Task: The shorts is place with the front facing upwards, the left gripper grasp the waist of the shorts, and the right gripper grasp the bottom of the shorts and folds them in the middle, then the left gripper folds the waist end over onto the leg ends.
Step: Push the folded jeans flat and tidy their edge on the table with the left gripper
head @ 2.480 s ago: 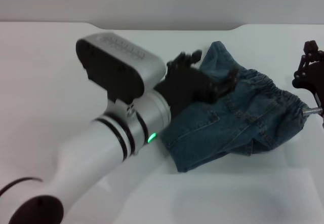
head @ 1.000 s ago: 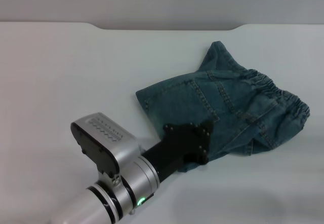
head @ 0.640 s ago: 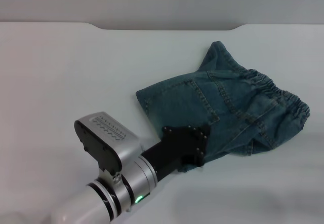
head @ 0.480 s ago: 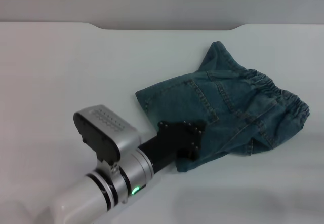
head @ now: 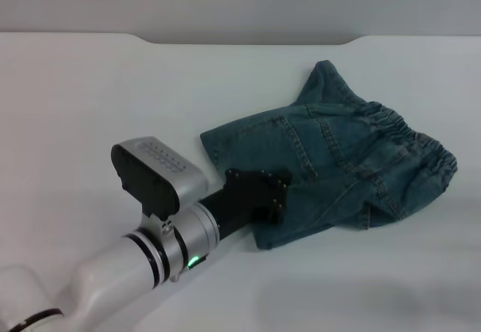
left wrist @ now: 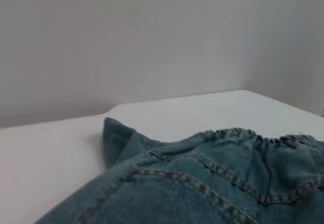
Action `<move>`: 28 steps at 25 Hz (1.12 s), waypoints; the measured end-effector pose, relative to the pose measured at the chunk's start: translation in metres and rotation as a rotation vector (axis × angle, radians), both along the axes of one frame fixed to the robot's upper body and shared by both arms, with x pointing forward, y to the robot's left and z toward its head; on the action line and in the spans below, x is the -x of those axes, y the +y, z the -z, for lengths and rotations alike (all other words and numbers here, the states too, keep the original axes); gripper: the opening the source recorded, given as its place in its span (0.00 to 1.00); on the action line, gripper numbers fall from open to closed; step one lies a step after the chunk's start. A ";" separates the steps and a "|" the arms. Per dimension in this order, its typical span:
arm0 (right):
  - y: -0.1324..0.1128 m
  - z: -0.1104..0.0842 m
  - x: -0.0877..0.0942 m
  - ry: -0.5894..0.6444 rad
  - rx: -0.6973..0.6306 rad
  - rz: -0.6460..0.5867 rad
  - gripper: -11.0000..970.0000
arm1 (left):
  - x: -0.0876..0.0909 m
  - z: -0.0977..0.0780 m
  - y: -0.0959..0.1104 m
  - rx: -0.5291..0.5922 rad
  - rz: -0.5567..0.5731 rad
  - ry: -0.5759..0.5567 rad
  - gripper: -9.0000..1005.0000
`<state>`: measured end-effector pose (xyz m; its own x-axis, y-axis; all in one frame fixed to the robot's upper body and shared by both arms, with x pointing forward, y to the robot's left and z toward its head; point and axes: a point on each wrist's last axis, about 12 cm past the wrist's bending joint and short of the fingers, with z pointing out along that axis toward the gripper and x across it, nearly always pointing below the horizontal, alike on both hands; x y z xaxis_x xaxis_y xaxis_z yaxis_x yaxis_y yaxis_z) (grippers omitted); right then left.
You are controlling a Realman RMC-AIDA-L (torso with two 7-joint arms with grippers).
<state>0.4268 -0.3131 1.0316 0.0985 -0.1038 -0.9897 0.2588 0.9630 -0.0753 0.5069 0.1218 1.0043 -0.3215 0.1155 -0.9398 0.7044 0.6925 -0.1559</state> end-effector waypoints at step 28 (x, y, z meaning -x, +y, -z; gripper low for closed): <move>0.006 -0.001 -0.012 0.012 -0.001 -0.038 0.01 | 0.033 -0.008 -0.003 0.124 0.028 -0.051 0.02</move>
